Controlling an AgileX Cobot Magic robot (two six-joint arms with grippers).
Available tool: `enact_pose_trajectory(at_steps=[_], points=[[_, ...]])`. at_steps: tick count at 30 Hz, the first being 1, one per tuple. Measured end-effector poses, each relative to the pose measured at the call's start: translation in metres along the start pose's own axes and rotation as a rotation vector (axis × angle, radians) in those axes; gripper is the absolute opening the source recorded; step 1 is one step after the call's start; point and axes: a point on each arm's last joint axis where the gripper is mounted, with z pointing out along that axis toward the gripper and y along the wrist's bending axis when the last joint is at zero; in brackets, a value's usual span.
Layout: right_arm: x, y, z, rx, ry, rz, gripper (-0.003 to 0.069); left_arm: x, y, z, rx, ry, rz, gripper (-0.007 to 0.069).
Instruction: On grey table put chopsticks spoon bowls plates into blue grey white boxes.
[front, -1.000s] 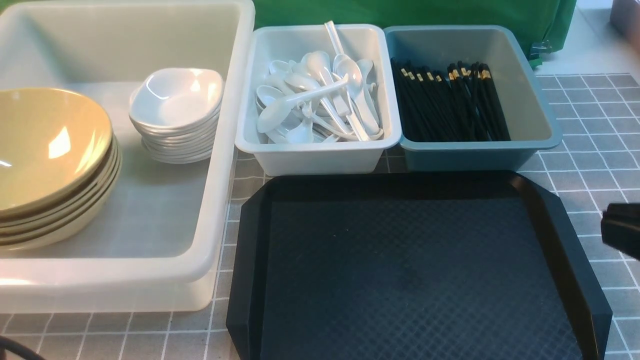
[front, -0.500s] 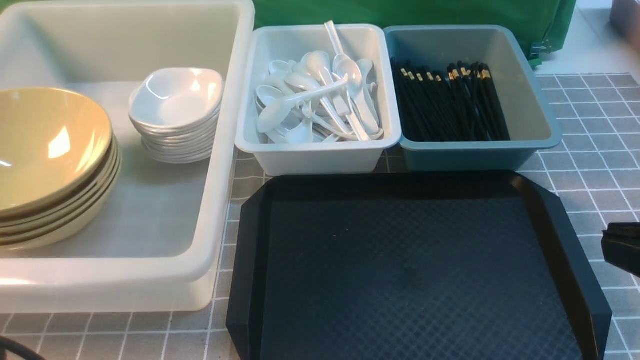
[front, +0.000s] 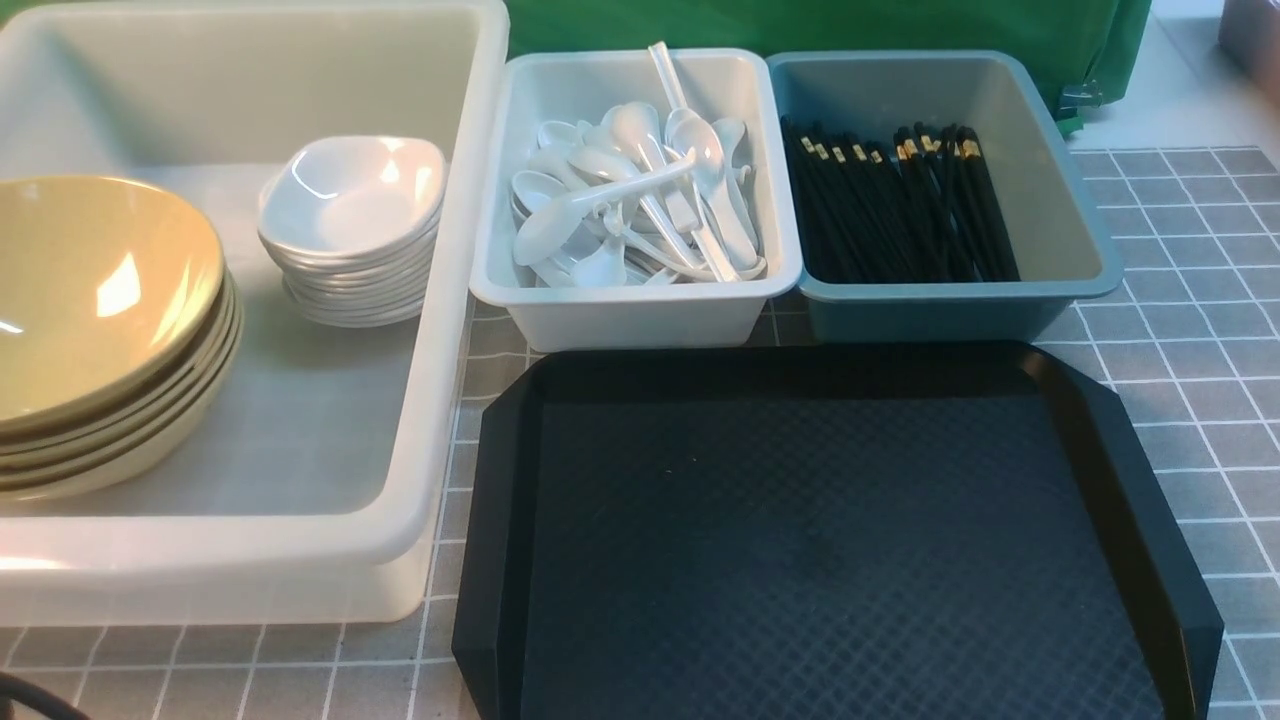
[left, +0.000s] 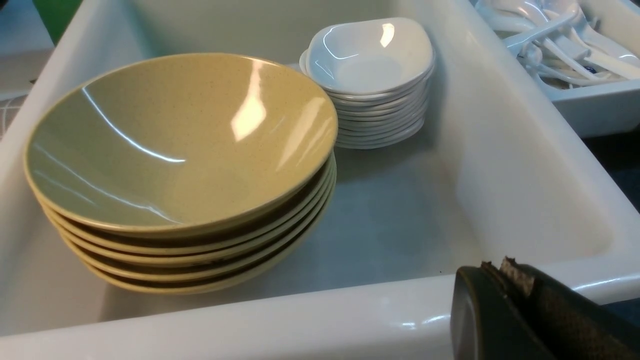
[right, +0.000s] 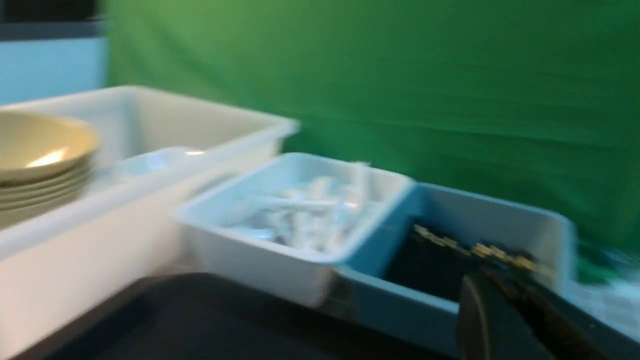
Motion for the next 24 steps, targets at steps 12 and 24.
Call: enact_pose_trajectory(at_steps=[12, 24], points=[[0.08, -0.018, -0.018, 0.341, 0.084, 0.127, 0.0045, 0.0, 0.0, 0.0, 0.0, 0.0, 0.0, -0.0011], [0.096, -0.02, -0.022, 0.374, 0.266, 0.126, 0.0045, 0.0, 0.0, 0.0, 0.001, 0.002, 0.0, -0.0011]])
